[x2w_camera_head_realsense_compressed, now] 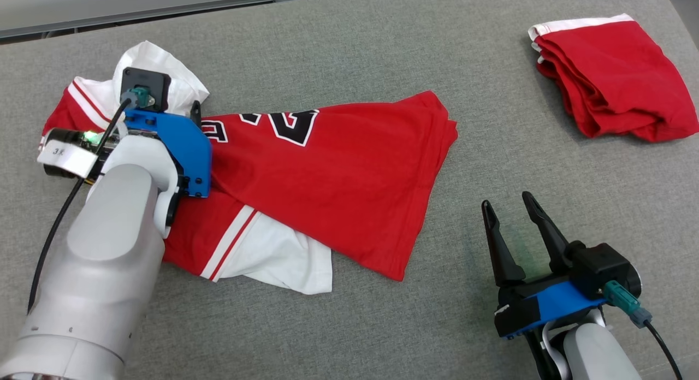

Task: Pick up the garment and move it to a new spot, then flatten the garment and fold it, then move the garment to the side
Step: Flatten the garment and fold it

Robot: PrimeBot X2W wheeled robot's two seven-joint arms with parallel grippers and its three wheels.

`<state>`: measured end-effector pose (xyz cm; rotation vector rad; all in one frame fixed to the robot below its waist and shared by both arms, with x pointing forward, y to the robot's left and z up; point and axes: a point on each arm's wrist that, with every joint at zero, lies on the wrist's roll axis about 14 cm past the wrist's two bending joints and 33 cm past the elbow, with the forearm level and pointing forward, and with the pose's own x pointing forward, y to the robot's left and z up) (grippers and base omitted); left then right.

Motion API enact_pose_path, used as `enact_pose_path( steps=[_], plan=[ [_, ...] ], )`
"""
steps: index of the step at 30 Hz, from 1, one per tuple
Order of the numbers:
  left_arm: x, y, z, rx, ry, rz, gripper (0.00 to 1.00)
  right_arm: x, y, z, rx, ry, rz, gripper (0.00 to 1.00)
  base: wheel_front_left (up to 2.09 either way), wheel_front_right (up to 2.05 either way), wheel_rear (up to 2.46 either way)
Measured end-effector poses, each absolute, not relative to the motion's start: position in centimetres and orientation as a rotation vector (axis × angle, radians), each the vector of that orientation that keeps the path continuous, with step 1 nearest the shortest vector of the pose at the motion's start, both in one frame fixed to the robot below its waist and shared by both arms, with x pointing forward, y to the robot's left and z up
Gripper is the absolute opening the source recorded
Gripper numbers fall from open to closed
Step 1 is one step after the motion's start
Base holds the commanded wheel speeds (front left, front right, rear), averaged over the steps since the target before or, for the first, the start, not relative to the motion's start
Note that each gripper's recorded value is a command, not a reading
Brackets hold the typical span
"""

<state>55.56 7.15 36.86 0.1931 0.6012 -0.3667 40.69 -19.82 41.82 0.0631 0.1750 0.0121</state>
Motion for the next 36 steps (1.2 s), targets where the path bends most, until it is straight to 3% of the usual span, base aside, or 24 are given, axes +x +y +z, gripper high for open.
enact_pose_path(
  steps=[2, 3, 4, 8, 18, 31, 36],
  plan=[
    [55.7, 7.3, 36.6, 0.233, 0.617, -0.372, 0.48, 40.7, -19.7, 41.8, 0.069, 0.176, 0.015, 1.00, 0.00, 0.00, 0.00],
    [55.8, 7.4, 36.5, 0.250, 0.634, -0.370, 0.18, 40.8, -19.6, 41.9, 0.075, 0.172, 0.017, 1.00, 0.00, 0.00, 0.00],
    [55.8, 7.4, 36.4, 0.253, 0.641, -0.369, 0.00, 40.9, -19.6, 42.0, 0.075, 0.170, 0.018, 1.00, 0.00, 0.00, 0.00],
    [55.8, 7.0, 36.6, 0.241, 0.633, -0.374, 0.00, 40.9, -19.5, 42.0, 0.076, 0.167, 0.020, 1.00, 0.00, 0.00, 0.00],
    [56.8, 9.3, 45.3, 0.085, 0.220, -0.249, 0.00, 41.6, -18.1, 43.0, 0.087, 0.134, 0.056, 1.00, 0.00, 0.00, 0.00],
    [45.0, 18.3, 48.0, -0.185, 0.034, 0.139, 0.00, 41.6, -13.2, 45.0, 0.095, 0.087, 0.195, 1.00, 0.00, 0.00, 0.00],
    [40.6, 21.0, 45.2, -0.300, 0.094, 0.281, 0.00, 41.5, -12.5, 45.0, 0.096, 0.090, 0.215, 1.00, 0.00, 0.00, 0.00]
  ],
)
